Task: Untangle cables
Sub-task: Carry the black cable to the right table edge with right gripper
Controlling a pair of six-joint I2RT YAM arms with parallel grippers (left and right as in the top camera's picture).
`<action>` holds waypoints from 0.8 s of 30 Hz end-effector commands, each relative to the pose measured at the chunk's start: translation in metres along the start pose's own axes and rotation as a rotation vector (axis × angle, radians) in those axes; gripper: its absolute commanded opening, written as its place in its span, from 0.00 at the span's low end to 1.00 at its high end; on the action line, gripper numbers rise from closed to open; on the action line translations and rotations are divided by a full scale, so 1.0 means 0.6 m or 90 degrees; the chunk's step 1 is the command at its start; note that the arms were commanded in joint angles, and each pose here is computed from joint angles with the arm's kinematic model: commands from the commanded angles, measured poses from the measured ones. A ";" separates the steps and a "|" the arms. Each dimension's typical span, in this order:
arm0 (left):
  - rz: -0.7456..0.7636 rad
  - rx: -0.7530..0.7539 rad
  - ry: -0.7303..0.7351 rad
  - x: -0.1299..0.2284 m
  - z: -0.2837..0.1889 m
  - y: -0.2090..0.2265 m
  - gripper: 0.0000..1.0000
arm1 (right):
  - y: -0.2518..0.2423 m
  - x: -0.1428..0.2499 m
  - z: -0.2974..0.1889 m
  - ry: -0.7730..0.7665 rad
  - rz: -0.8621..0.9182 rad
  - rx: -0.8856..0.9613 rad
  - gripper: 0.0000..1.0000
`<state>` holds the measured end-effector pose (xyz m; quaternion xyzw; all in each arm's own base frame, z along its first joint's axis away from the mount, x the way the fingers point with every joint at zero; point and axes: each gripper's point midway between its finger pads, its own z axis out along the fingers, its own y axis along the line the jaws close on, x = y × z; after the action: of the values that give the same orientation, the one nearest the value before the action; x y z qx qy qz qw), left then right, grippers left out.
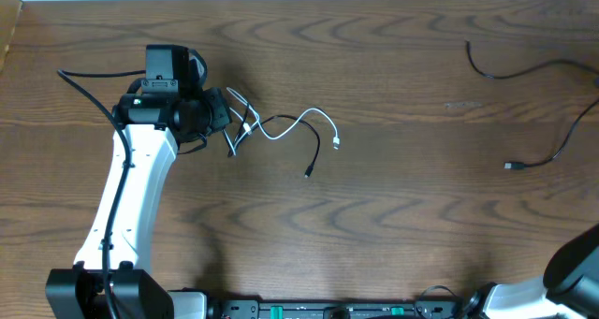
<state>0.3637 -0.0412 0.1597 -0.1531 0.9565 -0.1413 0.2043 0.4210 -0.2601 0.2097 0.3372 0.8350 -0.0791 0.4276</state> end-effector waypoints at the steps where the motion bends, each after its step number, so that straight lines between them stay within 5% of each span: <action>1: 0.004 -0.012 0.007 0.005 0.007 0.007 0.08 | 0.009 -0.006 0.013 -0.010 -0.024 -0.012 0.34; 4: 0.004 -0.012 0.007 0.005 0.007 0.007 0.08 | 0.033 0.006 0.013 0.010 -0.026 -0.062 0.55; 6: 0.004 -0.012 0.007 0.004 0.007 0.007 0.08 | 0.053 0.022 0.010 0.037 -0.025 -0.107 0.58; 15: 0.005 0.023 0.016 0.008 0.007 -0.008 0.08 | 0.088 0.110 -0.004 0.170 -0.031 -0.146 0.50; 19: 0.008 0.046 0.014 0.005 0.007 -0.020 0.07 | 0.076 0.108 0.003 0.157 -0.048 -0.091 0.35; 24: 0.010 0.047 0.015 0.006 0.007 -0.022 0.08 | 0.038 0.074 0.012 0.096 -0.038 0.011 0.39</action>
<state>0.3677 -0.0508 0.1640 -0.1440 0.9522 -0.1701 0.2091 0.4287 -0.1991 0.1702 0.2849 0.8898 -0.0059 0.3565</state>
